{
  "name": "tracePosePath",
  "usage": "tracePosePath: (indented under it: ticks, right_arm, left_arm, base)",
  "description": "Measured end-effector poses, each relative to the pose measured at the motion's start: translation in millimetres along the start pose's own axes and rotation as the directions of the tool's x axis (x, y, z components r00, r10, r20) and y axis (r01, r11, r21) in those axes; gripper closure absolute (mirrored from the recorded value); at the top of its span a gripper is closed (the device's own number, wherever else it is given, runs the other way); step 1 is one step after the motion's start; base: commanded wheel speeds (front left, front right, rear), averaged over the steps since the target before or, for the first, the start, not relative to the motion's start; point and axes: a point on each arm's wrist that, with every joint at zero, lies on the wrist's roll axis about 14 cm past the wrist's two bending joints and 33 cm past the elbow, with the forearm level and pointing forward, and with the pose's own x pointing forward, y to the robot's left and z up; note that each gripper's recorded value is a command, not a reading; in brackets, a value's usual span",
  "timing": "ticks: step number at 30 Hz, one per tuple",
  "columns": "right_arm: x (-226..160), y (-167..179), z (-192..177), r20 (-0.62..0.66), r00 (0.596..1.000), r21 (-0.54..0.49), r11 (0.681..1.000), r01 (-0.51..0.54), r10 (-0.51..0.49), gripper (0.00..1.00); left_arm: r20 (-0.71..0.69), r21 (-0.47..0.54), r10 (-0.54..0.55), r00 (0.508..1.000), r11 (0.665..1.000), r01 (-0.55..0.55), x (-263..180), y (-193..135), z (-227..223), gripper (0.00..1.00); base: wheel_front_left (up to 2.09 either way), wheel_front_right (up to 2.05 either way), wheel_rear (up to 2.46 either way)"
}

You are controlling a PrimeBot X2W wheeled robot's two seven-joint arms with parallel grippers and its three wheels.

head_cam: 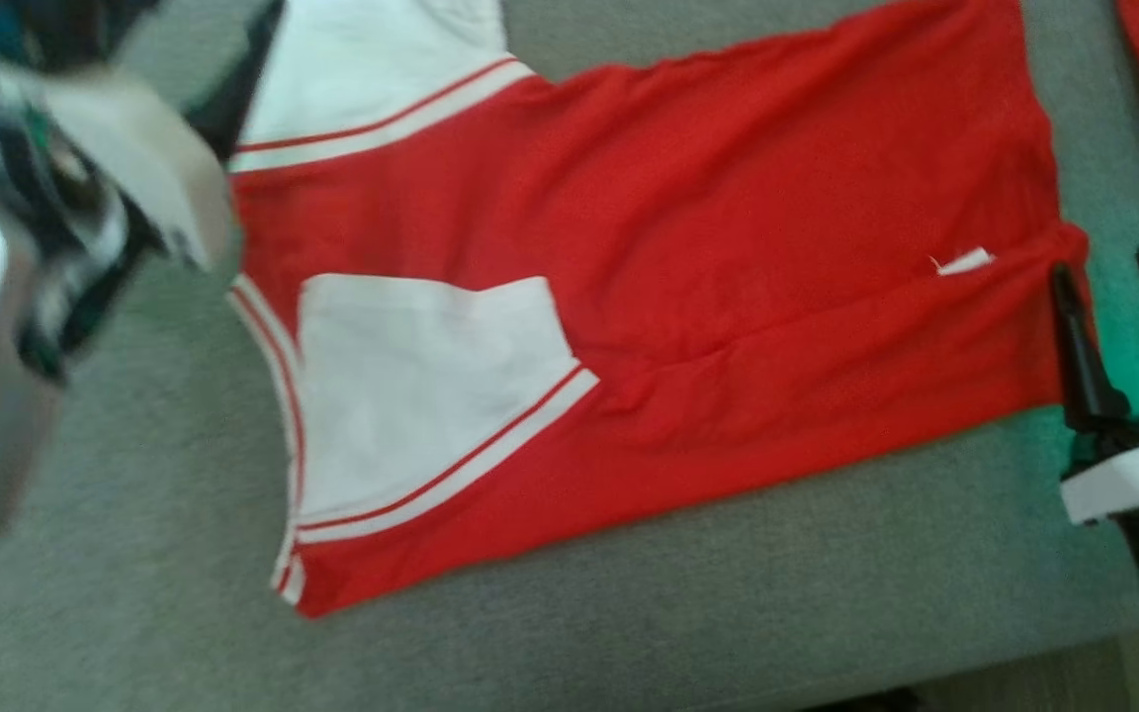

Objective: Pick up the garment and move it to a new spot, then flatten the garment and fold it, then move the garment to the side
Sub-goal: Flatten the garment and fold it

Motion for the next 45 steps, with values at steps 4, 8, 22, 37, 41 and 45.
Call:
tracePosePath:
  ticks: [4,8,22,37,41,45]
  right_arm:
    - [2,0,-11,-0.023,1.000,0.005,1.000,0.009,-0.009,0.00]
    - [-3,-9,-23,-0.046,0.998,0.009,0.999,0.043,-0.042,0.00]
    - [-11,-25,-41,-0.078,0.992,0.013,0.995,0.099,-0.098,0.00]
    - [85,-21,51,0.031,0.999,-0.084,0.996,-0.039,0.041,0.00]
    - [117,-17,52,-0.079,0.995,-0.150,0.986,-0.077,0.066,0.00]
    - [139,-17,45,-0.179,0.982,-0.215,0.971,-0.103,0.064,0.00]
  left_arm:
    - [-0.120,0.021,-0.022,0.993,0.999,0.025,34,15,-7,0.00]
    - [-0.226,0.045,-0.032,0.974,0.998,0.043,61,20,-18,0.00]
    - [-0.387,0.027,-0.080,0.919,0.995,0.098,94,16,-56,1.00]
    - [-0.179,0.157,-0.062,0.982,0.983,0.091,92,27,-14,1.00]
    - [-0.167,0.177,-0.066,0.984,0.979,0.095,88,26,-13,1.00]
    - [-0.167,0.197,-0.060,0.984,0.976,0.093,83,29,-15,1.00]
  base:
    - [0.00,0.00,0.00]
    - [0.00,0.00,0.00]
    - [0.00,0.00,0.00]
    - [0.00,0.00,0.00]
    - [0.00,0.00,0.00]
    - [0.00,0.00,0.00]
